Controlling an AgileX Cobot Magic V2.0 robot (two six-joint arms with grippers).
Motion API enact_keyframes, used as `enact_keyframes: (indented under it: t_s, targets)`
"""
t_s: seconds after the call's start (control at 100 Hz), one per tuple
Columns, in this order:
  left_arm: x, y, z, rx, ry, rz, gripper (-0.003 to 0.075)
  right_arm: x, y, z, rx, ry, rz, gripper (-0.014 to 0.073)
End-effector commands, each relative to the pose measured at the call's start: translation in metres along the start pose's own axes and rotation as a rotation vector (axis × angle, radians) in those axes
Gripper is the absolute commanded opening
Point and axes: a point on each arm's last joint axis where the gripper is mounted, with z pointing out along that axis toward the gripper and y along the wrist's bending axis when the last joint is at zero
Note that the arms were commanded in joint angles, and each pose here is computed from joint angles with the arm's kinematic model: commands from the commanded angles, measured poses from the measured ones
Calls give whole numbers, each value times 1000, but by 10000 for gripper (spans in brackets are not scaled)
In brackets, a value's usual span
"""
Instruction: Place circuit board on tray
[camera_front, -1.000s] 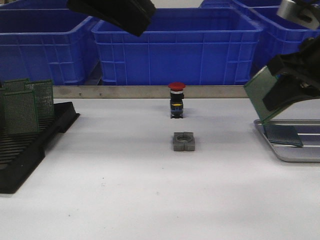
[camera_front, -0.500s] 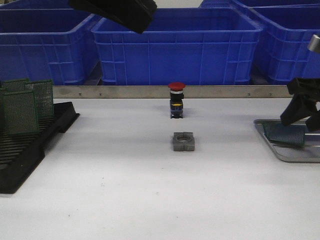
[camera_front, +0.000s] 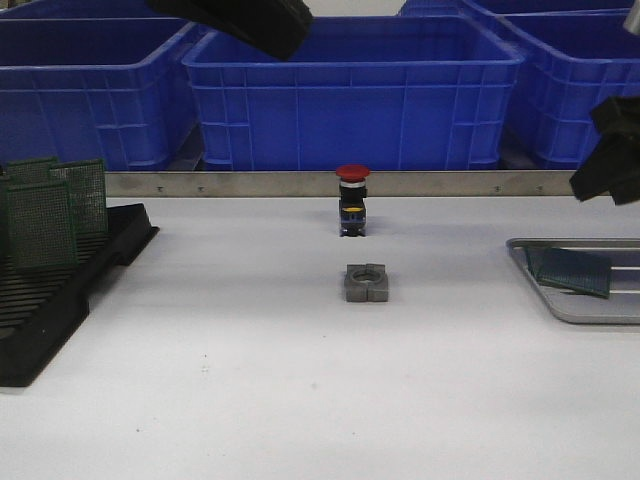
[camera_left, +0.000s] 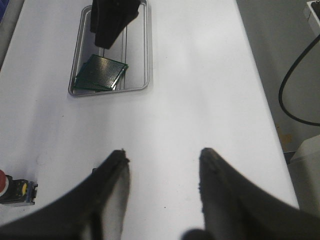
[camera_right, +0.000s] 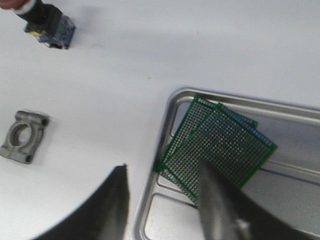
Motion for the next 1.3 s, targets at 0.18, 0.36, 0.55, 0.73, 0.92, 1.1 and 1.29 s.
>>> enact_keyframes:
  t_s: [0.18,0.36,0.55,0.73,0.92,1.1,1.29]
  targets:
    - [-25,-5,-48,-121,-106,-152,-20,-21,31,-68,15,-201,-110,-113]
    - [-28,-11,-74,-181,-131,-275,-20,-8,54,-106,110,-342,-174,-113]
    - [-31,-24,-89,-304,-159,-283,-20,16,75,-139,121,-453,-191,-113]
    - [-20,-44,-96,-474,-198,-329,-20,42,83,-166,158,-567,-166,-113]
    - [-7,-77,-109,-691,-276,-385,-20,75,93,-191,171,-678,-196,-113]
    - [6,-118,-116,-783,-320,-396,-20,107,101,-206,170,-781,-230,-113]
    - [22,-165,-122,-882,-358,-371,-20,140,110,-214,132,-872,-283,-113]
